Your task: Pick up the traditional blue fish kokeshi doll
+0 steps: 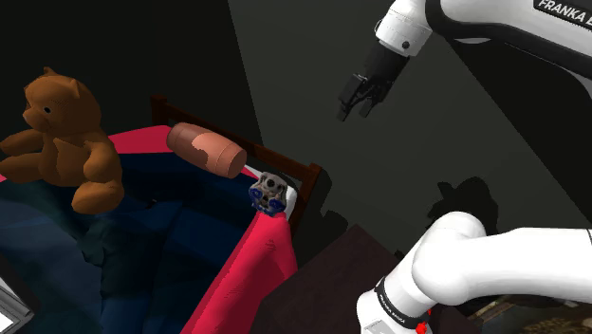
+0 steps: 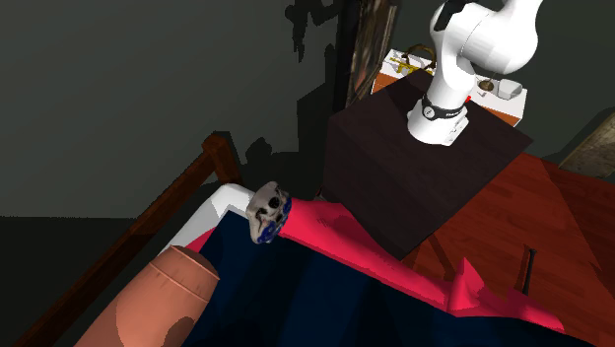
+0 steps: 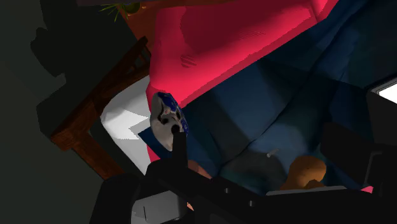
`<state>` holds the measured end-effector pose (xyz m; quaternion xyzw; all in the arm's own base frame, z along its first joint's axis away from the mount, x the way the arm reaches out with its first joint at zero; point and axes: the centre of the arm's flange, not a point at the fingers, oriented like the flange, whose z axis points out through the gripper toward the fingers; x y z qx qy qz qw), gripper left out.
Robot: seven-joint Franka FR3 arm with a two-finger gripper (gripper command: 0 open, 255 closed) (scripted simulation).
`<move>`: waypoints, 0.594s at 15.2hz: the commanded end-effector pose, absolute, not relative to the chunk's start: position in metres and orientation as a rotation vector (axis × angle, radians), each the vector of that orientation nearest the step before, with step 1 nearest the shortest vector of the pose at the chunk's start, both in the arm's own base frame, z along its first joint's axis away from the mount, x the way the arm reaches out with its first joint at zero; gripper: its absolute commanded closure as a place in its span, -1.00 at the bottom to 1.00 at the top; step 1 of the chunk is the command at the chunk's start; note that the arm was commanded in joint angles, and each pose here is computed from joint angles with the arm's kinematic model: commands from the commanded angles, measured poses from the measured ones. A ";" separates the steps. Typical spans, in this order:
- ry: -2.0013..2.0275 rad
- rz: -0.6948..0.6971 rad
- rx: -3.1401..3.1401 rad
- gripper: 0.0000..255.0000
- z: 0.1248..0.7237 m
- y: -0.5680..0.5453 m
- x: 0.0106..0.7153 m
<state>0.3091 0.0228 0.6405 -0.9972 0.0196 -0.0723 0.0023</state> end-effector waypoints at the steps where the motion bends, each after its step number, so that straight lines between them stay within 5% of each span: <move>1: 0.061 -0.227 -3.128 -1.00 0.640 0.023 0.309; 9: -0.024 -0.197 -3.101 -1.00 0.560 -0.013 0.373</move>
